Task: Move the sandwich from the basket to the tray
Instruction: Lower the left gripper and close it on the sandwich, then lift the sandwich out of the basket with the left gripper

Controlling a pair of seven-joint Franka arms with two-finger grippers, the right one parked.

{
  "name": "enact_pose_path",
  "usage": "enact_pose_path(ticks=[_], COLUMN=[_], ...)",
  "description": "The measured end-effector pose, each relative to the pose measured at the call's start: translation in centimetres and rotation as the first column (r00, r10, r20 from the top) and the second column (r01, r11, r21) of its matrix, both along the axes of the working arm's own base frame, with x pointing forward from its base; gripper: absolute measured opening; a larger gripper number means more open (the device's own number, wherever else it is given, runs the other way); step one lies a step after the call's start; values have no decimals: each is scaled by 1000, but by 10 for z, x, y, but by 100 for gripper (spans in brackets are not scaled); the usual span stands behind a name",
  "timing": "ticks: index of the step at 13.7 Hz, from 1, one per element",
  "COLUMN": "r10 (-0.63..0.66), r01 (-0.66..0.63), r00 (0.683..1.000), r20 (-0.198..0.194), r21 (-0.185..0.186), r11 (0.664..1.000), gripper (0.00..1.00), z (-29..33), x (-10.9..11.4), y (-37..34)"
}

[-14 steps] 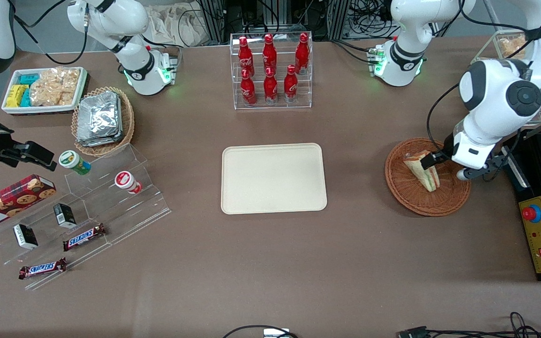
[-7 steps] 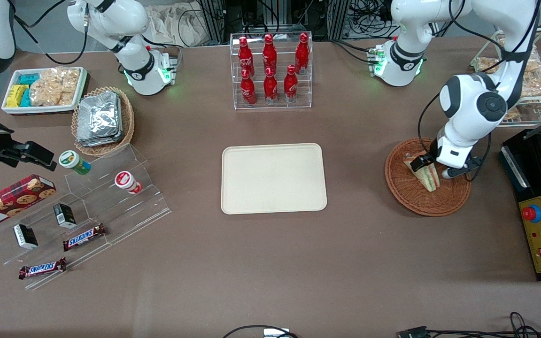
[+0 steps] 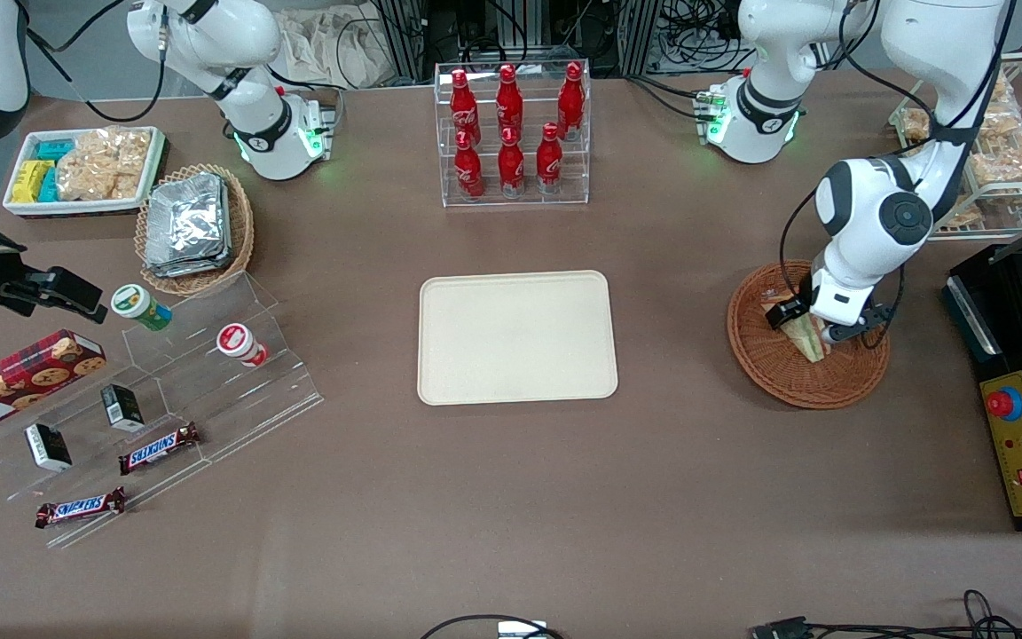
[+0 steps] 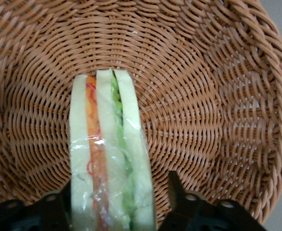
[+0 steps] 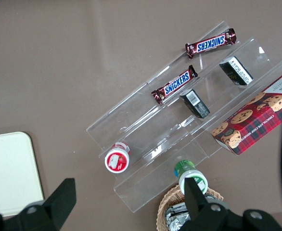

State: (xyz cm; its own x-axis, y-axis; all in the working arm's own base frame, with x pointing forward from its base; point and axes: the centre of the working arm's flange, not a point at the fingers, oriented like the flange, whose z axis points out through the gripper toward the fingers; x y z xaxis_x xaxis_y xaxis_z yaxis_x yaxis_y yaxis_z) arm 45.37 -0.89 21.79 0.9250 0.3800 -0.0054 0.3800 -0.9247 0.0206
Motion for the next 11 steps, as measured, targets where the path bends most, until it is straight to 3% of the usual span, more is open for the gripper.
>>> enact_pose_path(ticks=[2, 5, 8, 11], r10=[1, 0, -2, -20], r01=[-1, 0, 2, 20], r00=[1000, 1000, 1000, 996], r20=[1, -15, -26, -82], r21=[0, 1, 6, 8], r11=[1000, 1000, 1000, 1000], gripper=[48, 26, 20, 19], z=[0, 8, 46, 123], x=[0, 1, 13, 39], y=[1, 1, 1, 0])
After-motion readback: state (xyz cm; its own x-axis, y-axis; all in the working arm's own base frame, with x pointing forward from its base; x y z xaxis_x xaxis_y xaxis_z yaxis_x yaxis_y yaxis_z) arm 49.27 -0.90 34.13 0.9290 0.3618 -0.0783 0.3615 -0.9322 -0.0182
